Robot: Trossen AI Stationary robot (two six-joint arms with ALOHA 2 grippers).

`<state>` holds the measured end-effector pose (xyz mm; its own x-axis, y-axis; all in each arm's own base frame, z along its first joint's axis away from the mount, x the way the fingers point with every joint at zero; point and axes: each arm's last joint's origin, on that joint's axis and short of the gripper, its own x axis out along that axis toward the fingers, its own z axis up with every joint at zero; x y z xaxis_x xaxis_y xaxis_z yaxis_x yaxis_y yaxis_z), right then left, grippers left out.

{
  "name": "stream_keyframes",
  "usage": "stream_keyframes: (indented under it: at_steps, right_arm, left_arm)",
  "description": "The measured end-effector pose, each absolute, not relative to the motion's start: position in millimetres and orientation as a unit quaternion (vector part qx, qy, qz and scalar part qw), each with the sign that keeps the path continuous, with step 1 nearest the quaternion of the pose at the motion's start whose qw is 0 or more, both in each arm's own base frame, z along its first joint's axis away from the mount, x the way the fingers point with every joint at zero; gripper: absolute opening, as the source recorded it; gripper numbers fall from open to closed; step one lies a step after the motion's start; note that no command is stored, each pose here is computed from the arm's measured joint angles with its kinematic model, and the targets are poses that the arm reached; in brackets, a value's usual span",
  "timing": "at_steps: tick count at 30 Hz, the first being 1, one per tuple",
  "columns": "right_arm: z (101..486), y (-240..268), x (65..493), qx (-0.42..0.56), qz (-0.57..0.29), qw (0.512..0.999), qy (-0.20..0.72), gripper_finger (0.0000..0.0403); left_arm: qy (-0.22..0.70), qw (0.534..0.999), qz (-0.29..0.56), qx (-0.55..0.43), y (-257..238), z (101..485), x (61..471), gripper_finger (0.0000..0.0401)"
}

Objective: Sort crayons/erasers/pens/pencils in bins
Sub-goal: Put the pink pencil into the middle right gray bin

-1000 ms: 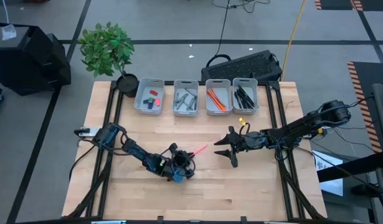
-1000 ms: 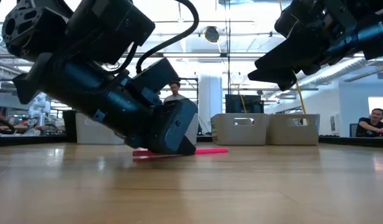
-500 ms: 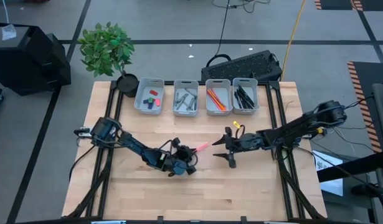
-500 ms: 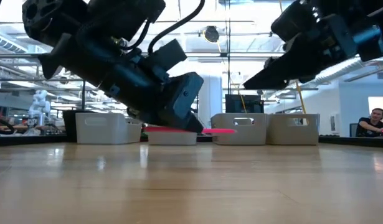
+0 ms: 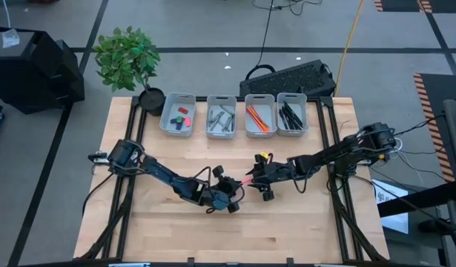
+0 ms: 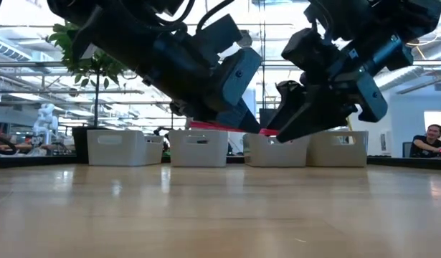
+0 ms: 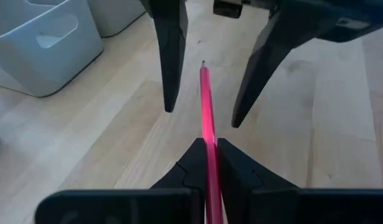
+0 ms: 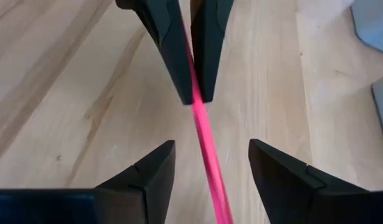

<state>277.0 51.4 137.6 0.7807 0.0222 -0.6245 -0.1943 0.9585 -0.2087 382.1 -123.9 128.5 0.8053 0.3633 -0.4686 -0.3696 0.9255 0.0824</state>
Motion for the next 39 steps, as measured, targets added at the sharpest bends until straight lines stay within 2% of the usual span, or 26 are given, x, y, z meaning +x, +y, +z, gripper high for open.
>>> stream_keyframes:
  at_steps: [5, 17, 20, 25, 28, 32, 36, 39]
  right_arm:
    - [138.9, 51.5, 276.9, -0.149, 0.065, 0.932, 0.324, 0.0164]
    - [137.3, 51.5, 275.6, -0.174, 0.078, 0.924, 0.331, 0.0035]
    - [136.9, 52.0, 275.4, -0.174, 0.084, 0.923, 0.332, 0.002]
    - [136.5, 52.0, 275.0, -0.172, 0.083, 0.923, 0.335, 0.0017]
    - [136.5, 52.0, 274.9, -0.168, 0.082, 0.923, 0.336, 0.0017]
    - [136.4, 51.5, 273.0, -0.151, 0.08, 0.921, 0.35, 0.0017]
    - [150.1, 50.9, 270.4, -0.136, 0.076, 0.899, 0.41, 0.0017]
    - [170.1, 45.5, 267.0, -0.119, 0.062, 0.878, 0.46, 0.0017]
  left_arm:
    - [0.248, 0.949, 0.194, -0.009, -123.8, 128.2, 381.9, 0.0029]
    - [0.243, 0.952, 0.184, -0.026, -124.7, 129.2, 383.0, 0.003]
    - [0.244, 0.952, 0.182, -0.026, -125.0, 129.2, 383.0, 0.0031]
    - [0.243, 0.952, 0.181, -0.026, -125.0, 129.3, 383.1, 0.0035]
    - [0.242, 0.953, 0.181, -0.018, -124.9, 129.8, 383.4, 0.0063]
    - [0.225, 0.959, 0.174, -0.018, -126.2, 141.4, 383.1, 0.0132]
    - [0.208, 0.965, 0.157, -0.01, -124.2, 176.7, 375.7, 0.0199]
    - [0.199, 0.967, 0.158, -0.009, -116.9, 214.1, 361.7, 0.0233]
